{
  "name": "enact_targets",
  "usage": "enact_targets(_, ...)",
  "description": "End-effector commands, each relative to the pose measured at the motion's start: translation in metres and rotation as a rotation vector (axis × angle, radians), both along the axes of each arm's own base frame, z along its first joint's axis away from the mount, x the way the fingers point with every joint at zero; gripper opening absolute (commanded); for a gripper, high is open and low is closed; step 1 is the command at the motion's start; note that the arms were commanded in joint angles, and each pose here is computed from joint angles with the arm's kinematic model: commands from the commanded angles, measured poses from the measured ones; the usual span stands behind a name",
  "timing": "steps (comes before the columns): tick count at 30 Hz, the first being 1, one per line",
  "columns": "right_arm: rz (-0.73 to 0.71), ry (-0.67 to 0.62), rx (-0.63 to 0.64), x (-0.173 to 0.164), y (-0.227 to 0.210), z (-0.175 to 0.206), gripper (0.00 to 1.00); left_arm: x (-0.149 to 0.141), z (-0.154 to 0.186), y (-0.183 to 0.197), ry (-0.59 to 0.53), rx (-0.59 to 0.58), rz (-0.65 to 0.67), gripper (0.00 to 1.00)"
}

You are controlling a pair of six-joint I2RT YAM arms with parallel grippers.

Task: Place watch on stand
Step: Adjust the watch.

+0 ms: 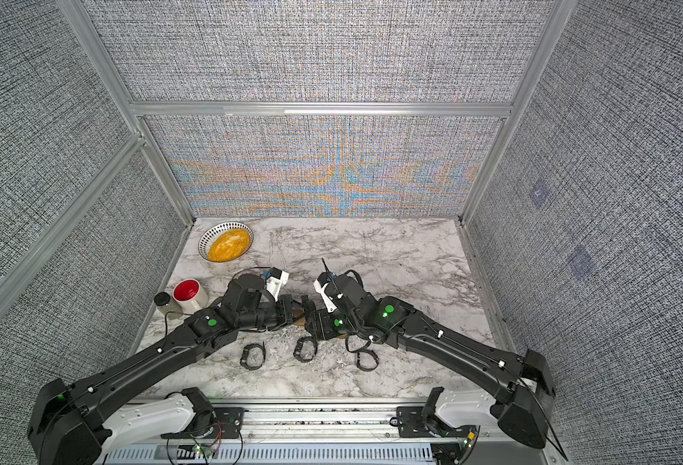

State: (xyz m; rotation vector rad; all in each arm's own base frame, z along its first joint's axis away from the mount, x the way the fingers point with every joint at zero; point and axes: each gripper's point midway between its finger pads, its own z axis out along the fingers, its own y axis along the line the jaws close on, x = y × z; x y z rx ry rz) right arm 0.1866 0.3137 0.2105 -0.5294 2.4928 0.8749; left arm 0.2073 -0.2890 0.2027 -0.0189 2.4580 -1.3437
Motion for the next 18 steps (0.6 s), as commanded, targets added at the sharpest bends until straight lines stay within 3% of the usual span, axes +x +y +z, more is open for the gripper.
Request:
enact_targets(1, 0.005, -0.014, 0.027, 0.0014, 0.0043, 0.0061, 0.58, 0.0025, 0.0052, -0.0020, -0.015, -0.019, 0.002, 0.00)
enact_targets(18, 0.005, -0.005, 0.022, 0.0014, 0.0049, 0.0036, 0.53, 0.0012, 0.0079, -0.0006, -0.023, -0.013, -0.004, 0.00)
